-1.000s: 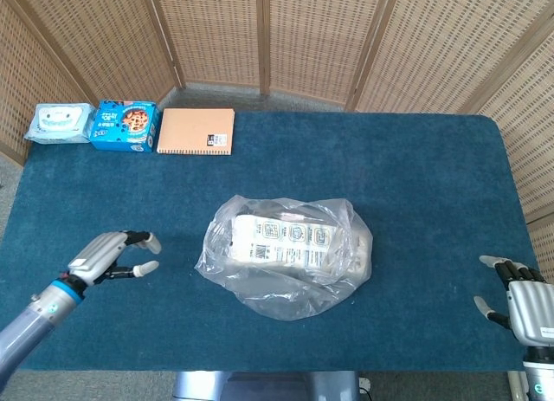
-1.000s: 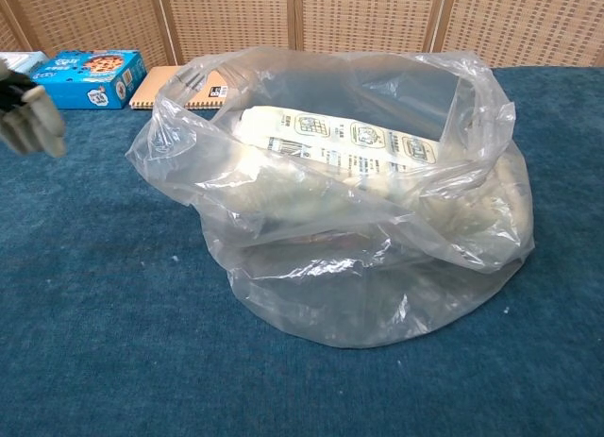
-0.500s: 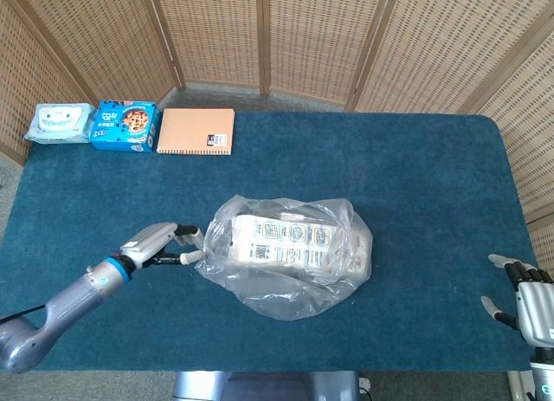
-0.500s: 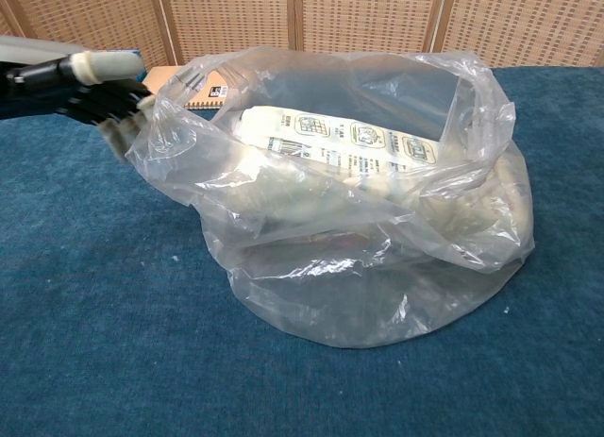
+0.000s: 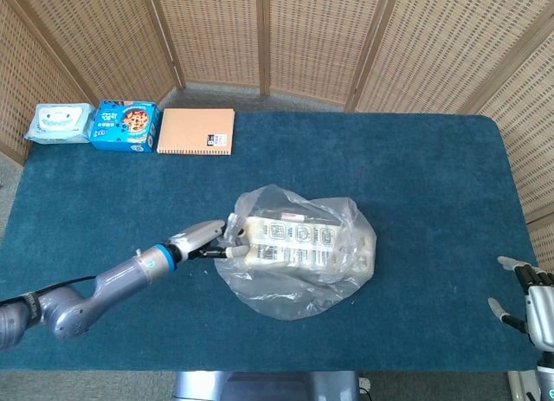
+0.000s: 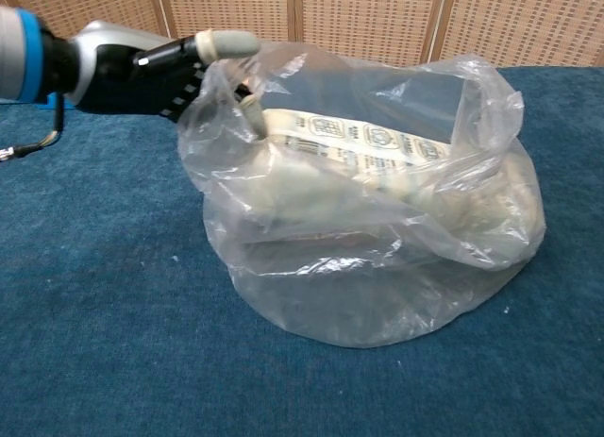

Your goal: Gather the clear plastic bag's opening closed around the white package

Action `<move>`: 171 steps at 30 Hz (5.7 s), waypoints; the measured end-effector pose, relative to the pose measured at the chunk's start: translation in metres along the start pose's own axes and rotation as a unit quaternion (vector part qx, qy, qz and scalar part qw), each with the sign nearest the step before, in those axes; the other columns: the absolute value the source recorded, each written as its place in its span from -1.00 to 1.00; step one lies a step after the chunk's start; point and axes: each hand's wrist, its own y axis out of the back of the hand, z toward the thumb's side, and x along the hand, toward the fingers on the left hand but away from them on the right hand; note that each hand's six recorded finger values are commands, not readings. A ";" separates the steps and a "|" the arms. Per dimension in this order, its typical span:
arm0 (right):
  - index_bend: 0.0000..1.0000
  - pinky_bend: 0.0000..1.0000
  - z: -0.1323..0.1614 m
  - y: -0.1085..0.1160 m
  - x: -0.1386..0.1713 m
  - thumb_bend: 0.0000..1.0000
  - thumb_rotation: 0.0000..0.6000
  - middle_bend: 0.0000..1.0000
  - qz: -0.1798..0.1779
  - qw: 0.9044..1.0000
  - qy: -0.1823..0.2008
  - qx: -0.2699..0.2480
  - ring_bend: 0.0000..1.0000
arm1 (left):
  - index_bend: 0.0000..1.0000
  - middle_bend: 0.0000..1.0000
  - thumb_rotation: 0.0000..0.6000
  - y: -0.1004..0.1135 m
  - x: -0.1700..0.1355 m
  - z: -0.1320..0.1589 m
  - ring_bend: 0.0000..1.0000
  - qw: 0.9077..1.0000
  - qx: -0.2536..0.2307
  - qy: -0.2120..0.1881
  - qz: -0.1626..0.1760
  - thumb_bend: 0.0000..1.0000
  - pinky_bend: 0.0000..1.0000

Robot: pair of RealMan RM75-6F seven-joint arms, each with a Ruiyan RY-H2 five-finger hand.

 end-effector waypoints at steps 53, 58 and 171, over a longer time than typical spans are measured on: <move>-0.49 -0.29 -0.005 0.000 0.005 -0.51 1.00 -0.31 -0.007 1.000 -0.001 -0.014 -0.29 | -0.33 -0.27 -1.00 0.034 0.012 0.032 -0.37 0.999 0.022 0.029 -0.036 -0.83 -0.28; -0.50 -0.29 -0.007 0.000 0.007 -0.51 1.00 -0.32 -0.008 1.000 -0.002 -0.015 -0.29 | -0.33 -0.27 -1.00 0.036 0.026 0.049 -0.37 0.999 -0.004 0.023 -0.042 -0.83 -0.27; -0.53 -0.29 -0.007 0.007 0.017 -0.51 1.00 -0.37 -0.027 0.999 -0.002 -0.031 -0.29 | -0.33 -0.28 -1.00 0.076 -0.028 -0.011 -0.37 0.980 -0.156 0.116 -0.041 -0.82 -0.18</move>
